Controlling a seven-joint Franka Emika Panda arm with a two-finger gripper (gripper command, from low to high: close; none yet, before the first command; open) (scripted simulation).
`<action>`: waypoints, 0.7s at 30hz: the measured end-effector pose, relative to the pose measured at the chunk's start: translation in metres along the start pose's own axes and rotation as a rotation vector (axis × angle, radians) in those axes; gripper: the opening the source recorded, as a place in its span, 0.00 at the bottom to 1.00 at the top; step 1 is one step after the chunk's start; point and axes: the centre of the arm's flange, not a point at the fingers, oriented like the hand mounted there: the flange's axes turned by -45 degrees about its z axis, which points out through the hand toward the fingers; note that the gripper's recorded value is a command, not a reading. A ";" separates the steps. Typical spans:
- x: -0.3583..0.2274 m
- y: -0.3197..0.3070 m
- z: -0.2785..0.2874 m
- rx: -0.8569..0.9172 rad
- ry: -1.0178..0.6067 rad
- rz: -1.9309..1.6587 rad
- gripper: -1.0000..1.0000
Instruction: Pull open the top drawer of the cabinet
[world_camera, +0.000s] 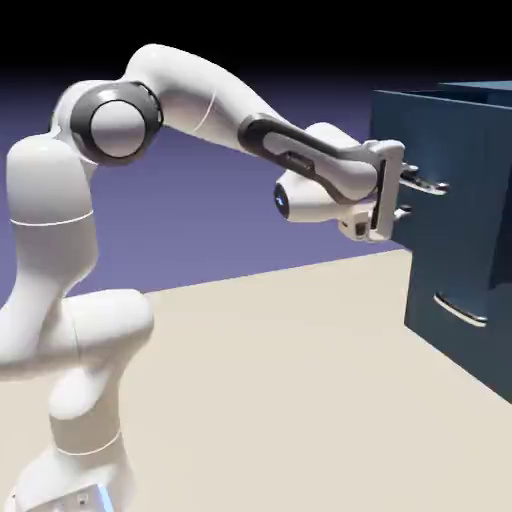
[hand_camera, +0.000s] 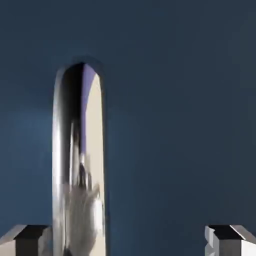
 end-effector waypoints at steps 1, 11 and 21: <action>0.000 0.000 0.000 -0.001 -0.001 -0.001 0.00; 0.001 -0.017 0.000 0.035 -0.004 -0.024 0.00; -0.002 -0.040 0.011 0.081 0.003 -0.062 0.00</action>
